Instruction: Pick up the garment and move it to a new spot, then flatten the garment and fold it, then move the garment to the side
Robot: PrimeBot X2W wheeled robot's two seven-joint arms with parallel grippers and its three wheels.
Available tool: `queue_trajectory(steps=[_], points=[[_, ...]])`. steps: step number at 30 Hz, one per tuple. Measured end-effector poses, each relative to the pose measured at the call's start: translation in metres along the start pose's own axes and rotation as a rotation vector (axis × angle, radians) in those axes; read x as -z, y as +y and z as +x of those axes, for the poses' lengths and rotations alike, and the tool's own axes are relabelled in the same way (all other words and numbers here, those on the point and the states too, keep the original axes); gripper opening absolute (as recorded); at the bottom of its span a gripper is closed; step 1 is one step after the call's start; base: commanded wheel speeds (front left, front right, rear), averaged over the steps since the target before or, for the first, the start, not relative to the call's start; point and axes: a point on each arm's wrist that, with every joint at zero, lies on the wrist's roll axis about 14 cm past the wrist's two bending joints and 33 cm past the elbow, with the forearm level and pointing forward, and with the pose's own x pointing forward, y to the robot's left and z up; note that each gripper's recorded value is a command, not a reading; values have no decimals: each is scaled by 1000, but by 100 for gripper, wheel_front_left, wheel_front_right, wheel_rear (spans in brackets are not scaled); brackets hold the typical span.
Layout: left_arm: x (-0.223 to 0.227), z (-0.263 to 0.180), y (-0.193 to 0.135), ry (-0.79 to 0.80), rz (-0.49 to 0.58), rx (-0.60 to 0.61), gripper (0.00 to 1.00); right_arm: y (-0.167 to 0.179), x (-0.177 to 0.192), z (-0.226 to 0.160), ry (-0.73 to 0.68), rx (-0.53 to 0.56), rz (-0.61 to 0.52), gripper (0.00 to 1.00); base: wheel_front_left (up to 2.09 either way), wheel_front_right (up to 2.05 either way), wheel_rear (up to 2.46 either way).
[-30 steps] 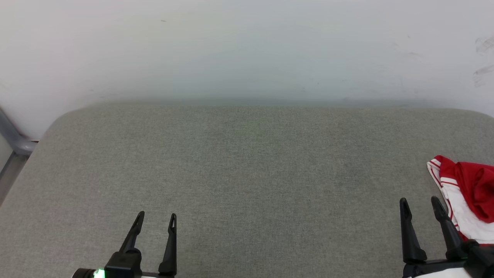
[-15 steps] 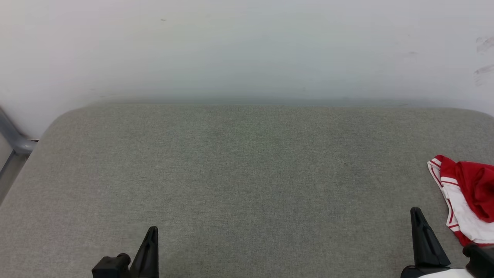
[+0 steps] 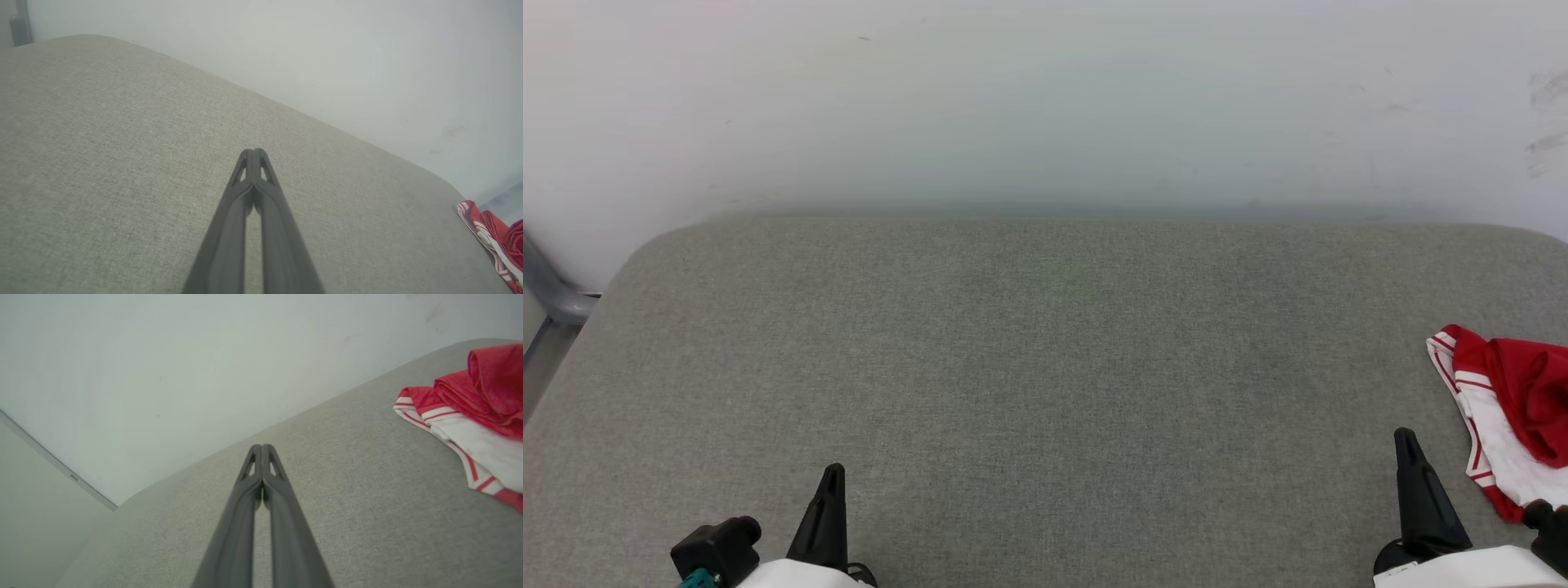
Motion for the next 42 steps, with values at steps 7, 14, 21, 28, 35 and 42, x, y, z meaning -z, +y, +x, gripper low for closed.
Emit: queue_trajectory(steps=[7, 14, 21, 28, 35, 42], points=[[-1, 5, 4, 10, -118, -18, 0, -3, 2, 4, 12, 18, 106, 0, 0, 0, 0], [-1, 10, 5, 19, -227, -25, 0, -5, 2, 8, 19, 31, 205, 0, 0, 0, 0], [-2, 14, 7, 25, -329, -33, 0, -7, 4, 11, 29, 43, 299, 0, 0, 0, 0], [-2, 18, 7, 33, -426, -37, 0, -9, 6, 13, 38, 58, 384, 0, 0, 0, 0], [-3, 22, 7, 36, -516, -35, 0, -10, 6, 17, 44, 64, 465, 0, 0, 0, 0], [-5, 27, 7, 35, -601, -31, 0, -11, 6, 20, 47, 68, 542, 0, 0, 0, 0]])
